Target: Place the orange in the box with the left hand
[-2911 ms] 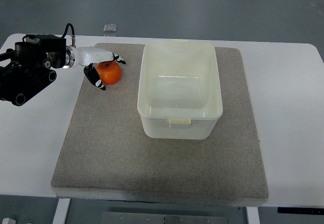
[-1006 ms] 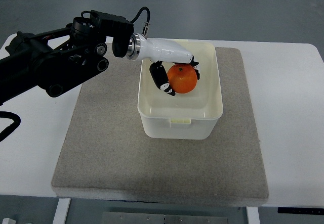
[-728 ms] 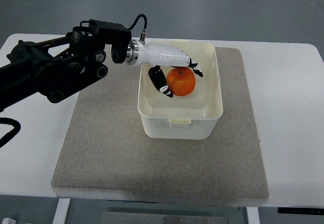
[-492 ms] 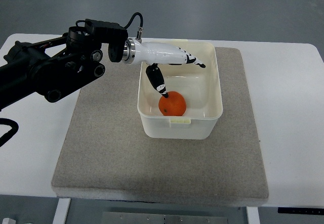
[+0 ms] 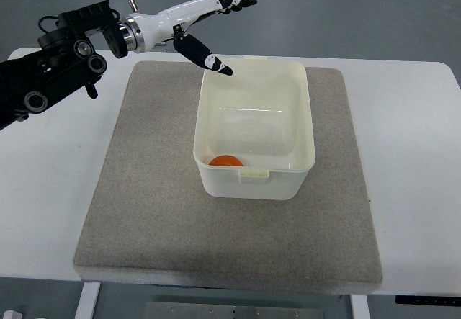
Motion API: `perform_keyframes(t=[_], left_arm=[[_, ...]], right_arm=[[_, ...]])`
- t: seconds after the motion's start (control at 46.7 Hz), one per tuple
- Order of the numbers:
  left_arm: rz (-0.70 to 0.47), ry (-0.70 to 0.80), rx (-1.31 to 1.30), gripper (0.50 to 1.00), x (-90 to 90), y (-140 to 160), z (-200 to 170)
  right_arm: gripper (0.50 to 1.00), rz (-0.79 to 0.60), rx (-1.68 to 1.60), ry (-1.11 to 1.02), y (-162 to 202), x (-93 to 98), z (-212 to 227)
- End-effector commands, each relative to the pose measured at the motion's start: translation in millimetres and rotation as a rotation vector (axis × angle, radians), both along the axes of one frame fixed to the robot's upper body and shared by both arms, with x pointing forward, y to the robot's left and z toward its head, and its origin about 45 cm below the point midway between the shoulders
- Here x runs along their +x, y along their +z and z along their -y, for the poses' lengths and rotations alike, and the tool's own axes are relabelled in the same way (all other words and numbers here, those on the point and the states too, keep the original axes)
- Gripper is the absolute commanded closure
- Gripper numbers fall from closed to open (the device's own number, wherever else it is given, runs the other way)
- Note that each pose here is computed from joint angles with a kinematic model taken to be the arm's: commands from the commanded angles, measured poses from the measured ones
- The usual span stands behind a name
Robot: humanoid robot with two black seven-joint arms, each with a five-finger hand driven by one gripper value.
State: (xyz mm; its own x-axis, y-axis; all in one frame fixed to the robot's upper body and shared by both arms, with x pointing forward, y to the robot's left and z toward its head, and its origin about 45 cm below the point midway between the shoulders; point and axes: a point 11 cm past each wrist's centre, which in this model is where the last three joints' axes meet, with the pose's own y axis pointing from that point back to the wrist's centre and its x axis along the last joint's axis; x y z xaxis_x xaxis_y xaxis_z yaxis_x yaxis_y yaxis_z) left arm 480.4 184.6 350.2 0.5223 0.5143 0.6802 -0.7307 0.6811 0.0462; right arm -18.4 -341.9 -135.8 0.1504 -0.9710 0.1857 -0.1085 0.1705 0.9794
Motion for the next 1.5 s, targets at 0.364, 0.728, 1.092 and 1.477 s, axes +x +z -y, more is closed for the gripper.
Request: perform_keyframes(t=[0.364, 0.728, 1.092, 1.477], left_arm=[[-0.330, 0.279, -0.536, 0.501, 36.6, -17.0, -112.9], [-0.613, 0.363, -0.823, 0.501, 27.3, -53.0, -155.0], [-0.760, 0.394, -0.893, 0.504, 22.4, -67.3, -157.7], [-0.833, 0.390, -0.953, 0.501, 11.4, -89.0, -160.7]], right_arm=[[0.568, 0.000, 0.000, 0.000, 0.0, 0.0, 0.0], [0.568, 0.000, 0.000, 0.000, 0.0, 0.0, 0.0], [0.568, 0.000, 0.000, -0.001, 0.0, 0.0, 0.0], [0.568, 0.001, 0.012, -0.003, -0.5, 0.6, -3.8]])
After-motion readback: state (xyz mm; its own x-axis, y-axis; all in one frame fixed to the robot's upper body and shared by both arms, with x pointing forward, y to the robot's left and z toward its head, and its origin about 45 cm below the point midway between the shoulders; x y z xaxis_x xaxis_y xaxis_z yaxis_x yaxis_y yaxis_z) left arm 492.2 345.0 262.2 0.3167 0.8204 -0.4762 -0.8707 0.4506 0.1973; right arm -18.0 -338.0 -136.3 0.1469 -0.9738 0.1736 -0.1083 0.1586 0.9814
